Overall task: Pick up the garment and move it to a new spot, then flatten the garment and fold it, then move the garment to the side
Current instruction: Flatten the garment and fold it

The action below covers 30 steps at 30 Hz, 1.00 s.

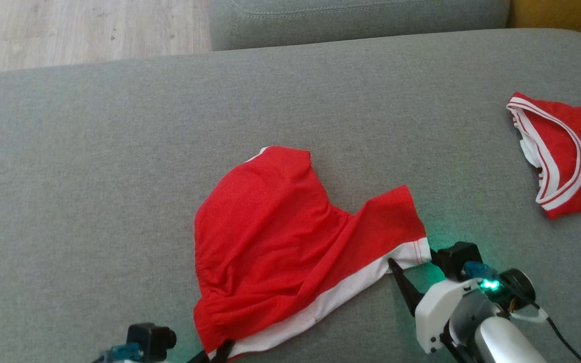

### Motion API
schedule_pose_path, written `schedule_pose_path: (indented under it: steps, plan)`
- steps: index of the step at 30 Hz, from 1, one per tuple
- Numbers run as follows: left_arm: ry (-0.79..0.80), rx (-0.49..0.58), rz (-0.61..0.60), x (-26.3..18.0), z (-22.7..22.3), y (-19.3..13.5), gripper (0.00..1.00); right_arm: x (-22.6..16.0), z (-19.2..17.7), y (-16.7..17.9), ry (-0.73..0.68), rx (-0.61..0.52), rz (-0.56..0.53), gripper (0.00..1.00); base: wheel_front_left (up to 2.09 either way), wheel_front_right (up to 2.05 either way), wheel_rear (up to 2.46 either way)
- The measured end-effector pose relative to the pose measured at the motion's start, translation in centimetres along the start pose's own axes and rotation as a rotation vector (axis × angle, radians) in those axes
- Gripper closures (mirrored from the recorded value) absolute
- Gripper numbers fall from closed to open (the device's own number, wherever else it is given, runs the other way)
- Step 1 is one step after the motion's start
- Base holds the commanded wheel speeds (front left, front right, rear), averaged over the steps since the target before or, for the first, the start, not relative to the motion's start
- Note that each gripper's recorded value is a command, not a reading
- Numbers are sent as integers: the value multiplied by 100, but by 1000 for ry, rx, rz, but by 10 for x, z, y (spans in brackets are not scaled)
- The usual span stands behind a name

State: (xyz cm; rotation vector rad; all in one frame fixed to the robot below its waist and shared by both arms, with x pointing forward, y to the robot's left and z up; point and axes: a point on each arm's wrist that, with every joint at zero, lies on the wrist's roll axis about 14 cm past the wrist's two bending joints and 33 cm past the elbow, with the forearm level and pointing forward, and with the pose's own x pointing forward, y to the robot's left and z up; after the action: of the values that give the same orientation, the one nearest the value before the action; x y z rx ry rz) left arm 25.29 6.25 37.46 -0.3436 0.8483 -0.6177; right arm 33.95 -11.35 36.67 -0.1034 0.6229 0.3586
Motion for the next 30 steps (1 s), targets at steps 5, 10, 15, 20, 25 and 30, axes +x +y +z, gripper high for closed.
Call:
schedule_pose_path:
  steps: [5,10,15,20,25,30]
  plan:
    - [-9,-6,-4,1,2,-1,100,2,4,2,-8,-3,10,18,0,0,0]
    - [-33,-8,-20,1,6,-4,100,1,4,11,-12,22,38,100,0,0,0]
    - [-163,-38,-59,-3,38,-13,100,-5,36,8,-126,171,50,100,0,0,0]
    - [-442,-65,-256,-40,125,-63,100,-45,120,2,-387,473,158,100,0,0,0]
    - [-559,22,-498,-97,182,-121,100,-113,185,-27,-620,628,243,100,0,0,0]
    - [-510,172,-623,-107,249,-146,100,-136,241,-44,-711,617,341,100,0,0,0]
